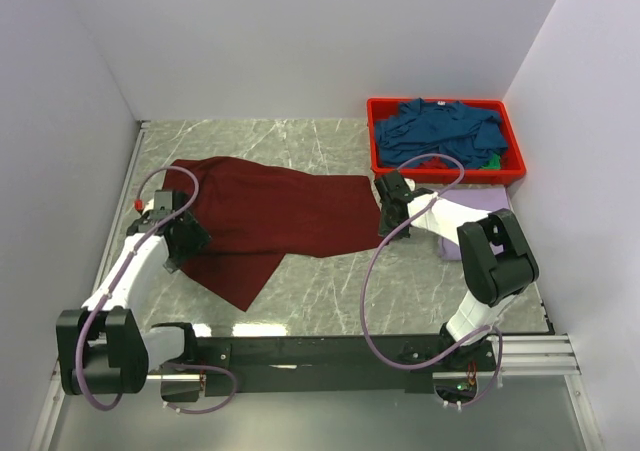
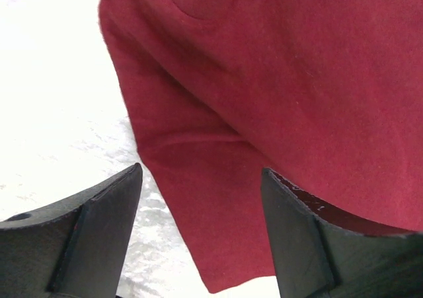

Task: Fold and stack the t-shirts
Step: Flatten the tshirt out

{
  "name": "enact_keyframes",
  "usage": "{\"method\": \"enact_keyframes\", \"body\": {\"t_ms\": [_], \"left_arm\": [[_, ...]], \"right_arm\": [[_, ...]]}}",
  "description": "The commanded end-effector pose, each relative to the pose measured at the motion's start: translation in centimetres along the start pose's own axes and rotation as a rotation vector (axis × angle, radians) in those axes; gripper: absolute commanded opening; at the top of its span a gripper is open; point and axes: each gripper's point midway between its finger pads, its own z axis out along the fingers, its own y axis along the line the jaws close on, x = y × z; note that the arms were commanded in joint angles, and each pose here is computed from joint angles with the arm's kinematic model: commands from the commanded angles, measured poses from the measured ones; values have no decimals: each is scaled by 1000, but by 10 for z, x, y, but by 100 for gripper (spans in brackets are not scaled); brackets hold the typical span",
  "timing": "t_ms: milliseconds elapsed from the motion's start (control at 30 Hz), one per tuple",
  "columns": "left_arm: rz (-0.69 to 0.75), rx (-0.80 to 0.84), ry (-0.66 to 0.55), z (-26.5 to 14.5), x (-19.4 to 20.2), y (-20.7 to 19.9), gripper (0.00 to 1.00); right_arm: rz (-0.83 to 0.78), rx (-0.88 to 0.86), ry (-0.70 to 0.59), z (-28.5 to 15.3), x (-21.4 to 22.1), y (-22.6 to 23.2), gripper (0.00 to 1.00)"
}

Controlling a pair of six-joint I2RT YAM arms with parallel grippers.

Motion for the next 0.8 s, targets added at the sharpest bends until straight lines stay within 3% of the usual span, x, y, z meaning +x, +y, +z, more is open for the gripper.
{"method": "enact_keyframes", "body": {"t_ms": [0, 300, 467, 767], "left_arm": [[-3, 0, 17, -5, -2, -8, 77], [86, -78, 121, -4, 37, -12, 56], [81, -113, 150, -5, 54, -9, 51], [79, -216, 174, -13, 77, 7, 52]], "right_arm": [[-21, 48, -16, -3, -3, -8, 0], [-26, 7, -54, -9, -12, -2, 0], [-38, -16, -63, -10, -12, 1, 0], [-50, -49, -80, -12, -16, 5, 0]]}}
